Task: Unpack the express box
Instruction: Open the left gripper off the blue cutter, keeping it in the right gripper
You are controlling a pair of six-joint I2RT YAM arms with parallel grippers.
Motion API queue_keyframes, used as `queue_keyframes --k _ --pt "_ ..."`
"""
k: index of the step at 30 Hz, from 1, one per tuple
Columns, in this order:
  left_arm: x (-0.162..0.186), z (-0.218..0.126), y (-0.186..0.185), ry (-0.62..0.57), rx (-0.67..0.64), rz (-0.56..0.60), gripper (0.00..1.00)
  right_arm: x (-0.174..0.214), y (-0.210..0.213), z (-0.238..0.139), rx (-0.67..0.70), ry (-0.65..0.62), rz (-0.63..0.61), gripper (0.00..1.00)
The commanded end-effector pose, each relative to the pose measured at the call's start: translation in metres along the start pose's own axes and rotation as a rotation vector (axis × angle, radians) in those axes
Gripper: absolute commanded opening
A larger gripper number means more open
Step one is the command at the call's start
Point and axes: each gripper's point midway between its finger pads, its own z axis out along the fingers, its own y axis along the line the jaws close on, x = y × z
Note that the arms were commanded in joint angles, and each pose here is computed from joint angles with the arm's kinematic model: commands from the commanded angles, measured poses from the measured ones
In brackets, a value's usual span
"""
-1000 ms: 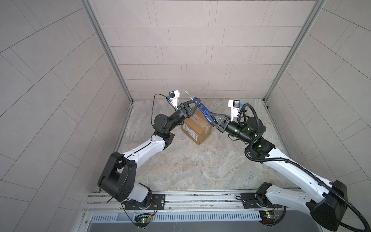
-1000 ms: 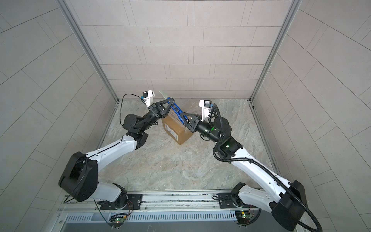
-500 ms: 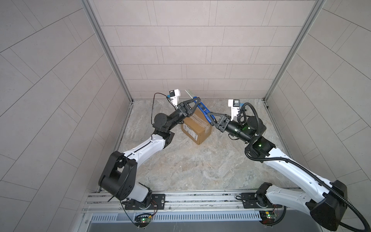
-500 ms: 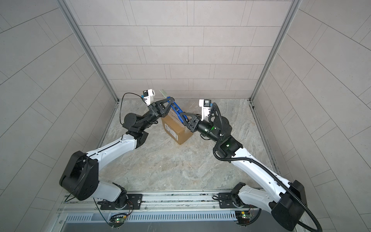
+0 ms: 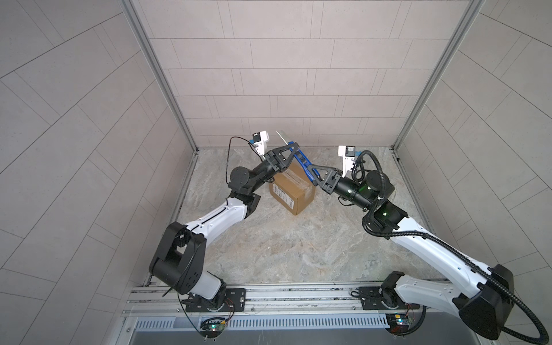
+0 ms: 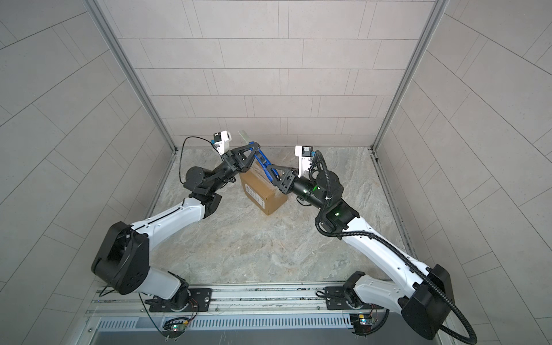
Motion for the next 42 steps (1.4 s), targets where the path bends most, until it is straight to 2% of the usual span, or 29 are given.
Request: queue_keyframes --k 1,10,20,21,23,27,31,36,38,39,42 --pt "0.001 0.006 -0.021 0.016 0.068 0.009 0.0 -0.007 0.018 0.002 -0.061 -0.016 -0.024 0.15" --pt "0.002 0.007 -0.017 0.016 0.063 0.001 0.0 -0.01 0.019 0.003 -0.063 -0.027 -0.017 0.21" --pt "0.001 0.008 -0.015 0.015 0.064 -0.004 0.0 -0.012 0.021 0.007 -0.075 -0.034 -0.006 0.22" --pt "0.013 0.012 -0.018 0.038 0.074 -0.02 0.0 -0.012 0.022 0.007 -0.078 -0.034 -0.006 0.22" --pt "0.015 0.012 -0.018 0.039 0.077 -0.022 0.0 -0.013 0.021 0.008 -0.078 -0.036 -0.004 0.22" --pt "0.017 0.013 -0.018 0.045 0.077 -0.026 0.0 -0.013 0.022 0.008 -0.08 -0.039 -0.002 0.16" --pt "0.018 0.013 -0.017 0.047 0.076 -0.027 0.0 -0.014 0.023 0.008 -0.079 -0.036 -0.001 0.01" --pt "0.019 0.013 -0.011 0.053 0.054 -0.025 0.0 -0.015 0.015 0.004 -0.02 -0.041 0.0 0.0" --pt "0.019 0.012 -0.007 0.054 0.039 -0.018 0.07 -0.016 0.012 0.001 0.013 -0.041 -0.006 0.0" --pt "0.019 0.011 -0.004 0.052 0.027 -0.016 0.14 -0.017 0.011 -0.001 0.024 -0.041 -0.011 0.0" --pt "0.018 0.009 0.005 0.052 -0.014 -0.014 0.8 -0.019 0.007 -0.005 0.059 -0.048 -0.011 0.0"
